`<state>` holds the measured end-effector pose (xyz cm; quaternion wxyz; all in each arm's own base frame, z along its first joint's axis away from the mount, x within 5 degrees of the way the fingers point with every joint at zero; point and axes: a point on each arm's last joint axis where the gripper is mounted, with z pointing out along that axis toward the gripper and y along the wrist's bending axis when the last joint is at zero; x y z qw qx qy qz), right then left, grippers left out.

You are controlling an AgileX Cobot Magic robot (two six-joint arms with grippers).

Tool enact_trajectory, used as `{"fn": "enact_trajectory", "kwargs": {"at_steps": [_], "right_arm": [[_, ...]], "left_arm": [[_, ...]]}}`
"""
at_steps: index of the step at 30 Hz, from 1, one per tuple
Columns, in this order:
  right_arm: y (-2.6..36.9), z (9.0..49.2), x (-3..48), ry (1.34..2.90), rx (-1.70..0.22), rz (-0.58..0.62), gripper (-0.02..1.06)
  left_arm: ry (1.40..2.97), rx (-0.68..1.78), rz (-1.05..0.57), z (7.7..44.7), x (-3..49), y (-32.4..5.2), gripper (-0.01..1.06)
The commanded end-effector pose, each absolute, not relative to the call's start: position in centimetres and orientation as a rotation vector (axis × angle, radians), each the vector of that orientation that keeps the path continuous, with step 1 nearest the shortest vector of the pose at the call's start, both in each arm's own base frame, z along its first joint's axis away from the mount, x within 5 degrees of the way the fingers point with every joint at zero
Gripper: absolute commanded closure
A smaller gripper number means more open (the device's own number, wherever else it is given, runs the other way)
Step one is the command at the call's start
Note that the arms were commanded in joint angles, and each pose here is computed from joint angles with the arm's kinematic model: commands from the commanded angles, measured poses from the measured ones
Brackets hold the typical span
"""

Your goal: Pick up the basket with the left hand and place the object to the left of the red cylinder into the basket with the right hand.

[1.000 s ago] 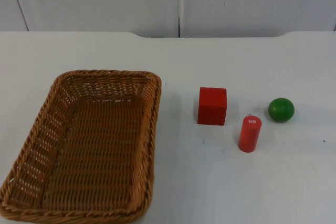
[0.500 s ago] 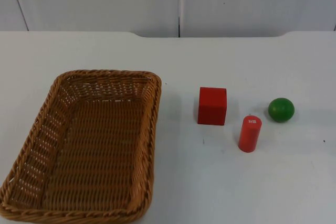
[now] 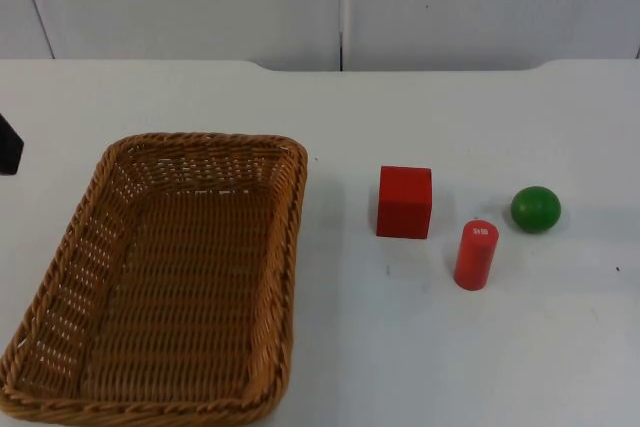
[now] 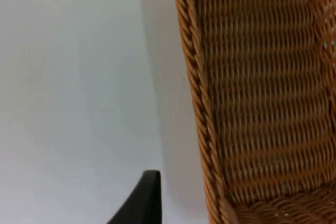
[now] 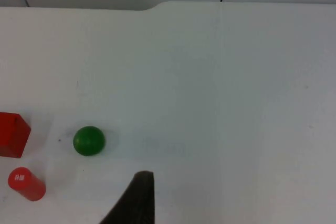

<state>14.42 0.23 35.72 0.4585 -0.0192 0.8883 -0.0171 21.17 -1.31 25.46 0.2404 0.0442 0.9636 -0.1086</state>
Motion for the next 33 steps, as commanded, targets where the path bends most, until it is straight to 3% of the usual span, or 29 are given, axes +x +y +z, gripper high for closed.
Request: {"fn": "enact_trajectory", "kwargs": {"at_steps": [1, 10, 17, 33], "right_arm": [[0.2, 36.1, 14.6, 2.158, -0.041, -0.042, -0.01], [0.2, 36.1, 14.5, 2.163, -0.041, -0.043, -0.01], [0.2, 36.1, 14.5, 2.163, -0.041, -0.043, -0.01], [0.2, 36.1, 14.5, 2.164, -0.041, -0.043, -0.01]], "left_arm": [[2.633, 0.111, -0.300, 24.9, 22.2, -1.2, 0.00], [2.652, 0.114, -0.232, 20.9, 25.6, -0.6, 0.00], [2.730, 0.169, -0.343, 17.3, 27.9, -1.2, 0.00], [2.839, 0.215, -0.411, 12.7, 31.8, -1.3, 0.00]]}}
